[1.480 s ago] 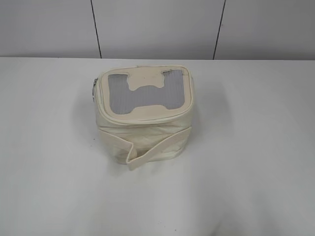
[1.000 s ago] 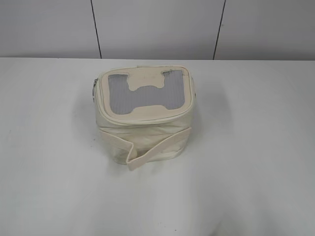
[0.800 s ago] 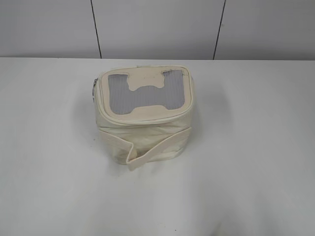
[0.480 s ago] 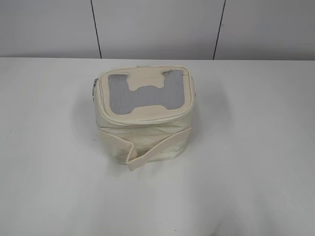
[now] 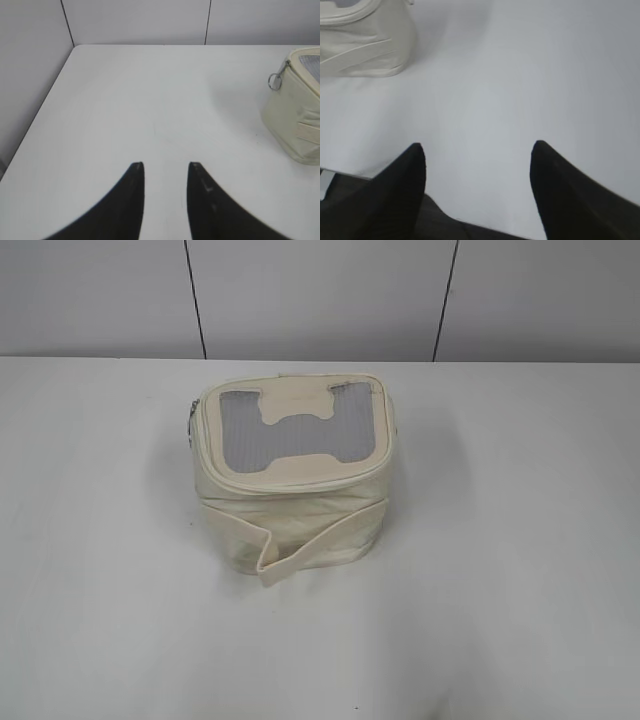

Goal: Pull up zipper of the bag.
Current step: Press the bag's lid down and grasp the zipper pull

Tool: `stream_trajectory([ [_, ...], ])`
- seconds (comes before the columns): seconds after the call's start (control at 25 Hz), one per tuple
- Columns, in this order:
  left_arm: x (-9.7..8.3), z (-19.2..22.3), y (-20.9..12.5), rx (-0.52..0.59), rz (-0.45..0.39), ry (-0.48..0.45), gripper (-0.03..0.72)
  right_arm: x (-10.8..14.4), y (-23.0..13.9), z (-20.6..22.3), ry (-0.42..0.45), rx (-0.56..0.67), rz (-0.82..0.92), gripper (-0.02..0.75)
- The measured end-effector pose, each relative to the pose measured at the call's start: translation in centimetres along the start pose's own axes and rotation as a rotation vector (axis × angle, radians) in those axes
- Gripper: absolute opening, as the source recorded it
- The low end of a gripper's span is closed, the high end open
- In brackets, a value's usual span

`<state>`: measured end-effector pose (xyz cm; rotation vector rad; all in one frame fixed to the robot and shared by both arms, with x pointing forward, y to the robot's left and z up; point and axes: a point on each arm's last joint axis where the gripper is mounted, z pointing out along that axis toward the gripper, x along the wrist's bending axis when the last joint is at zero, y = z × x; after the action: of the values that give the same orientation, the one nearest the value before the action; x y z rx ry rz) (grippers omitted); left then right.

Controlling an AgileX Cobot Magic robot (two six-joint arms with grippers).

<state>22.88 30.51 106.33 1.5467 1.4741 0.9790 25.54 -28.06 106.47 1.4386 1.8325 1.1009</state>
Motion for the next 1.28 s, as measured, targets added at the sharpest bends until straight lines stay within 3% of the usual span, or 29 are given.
stream_trajectory([
  [0.2,0.0,0.0,0.0,0.0,0.0,-0.001,0.23,0.3,5.7,6.9,0.204,0.045,-0.054,0.516],
  [0.44,0.0,0.0,0.0,0.0,0.0,-0.001,0.23,-0.2,13.6,20.6,0.409,0.108,-0.165,0.516],
  [0.6,0.0,0.0,0.0,0.0,0.0,-0.001,0.23,1.5,18.0,29.4,0.571,0.13,-0.265,0.516],
  [0.76,0.0,0.0,0.0,0.0,0.0,-0.001,0.23,4.0,19.7,36.3,0.78,0.197,-0.286,0.512],
  [0.88,0.0,0.0,0.0,0.0,0.0,0.0,0.23,6.6,20.7,39.2,0.876,0.213,-0.327,0.483],
  [1.08,0.1,0.0,0.0,0.0,0.005,0.009,0.23,10.7,19.8,42.5,0.953,0.291,-0.389,0.464],
  [1.28,0.1,0.0,0.0,-0.001,0.007,0.012,0.23,12.3,18.1,44.8,0.973,0.351,-0.396,0.462],
])
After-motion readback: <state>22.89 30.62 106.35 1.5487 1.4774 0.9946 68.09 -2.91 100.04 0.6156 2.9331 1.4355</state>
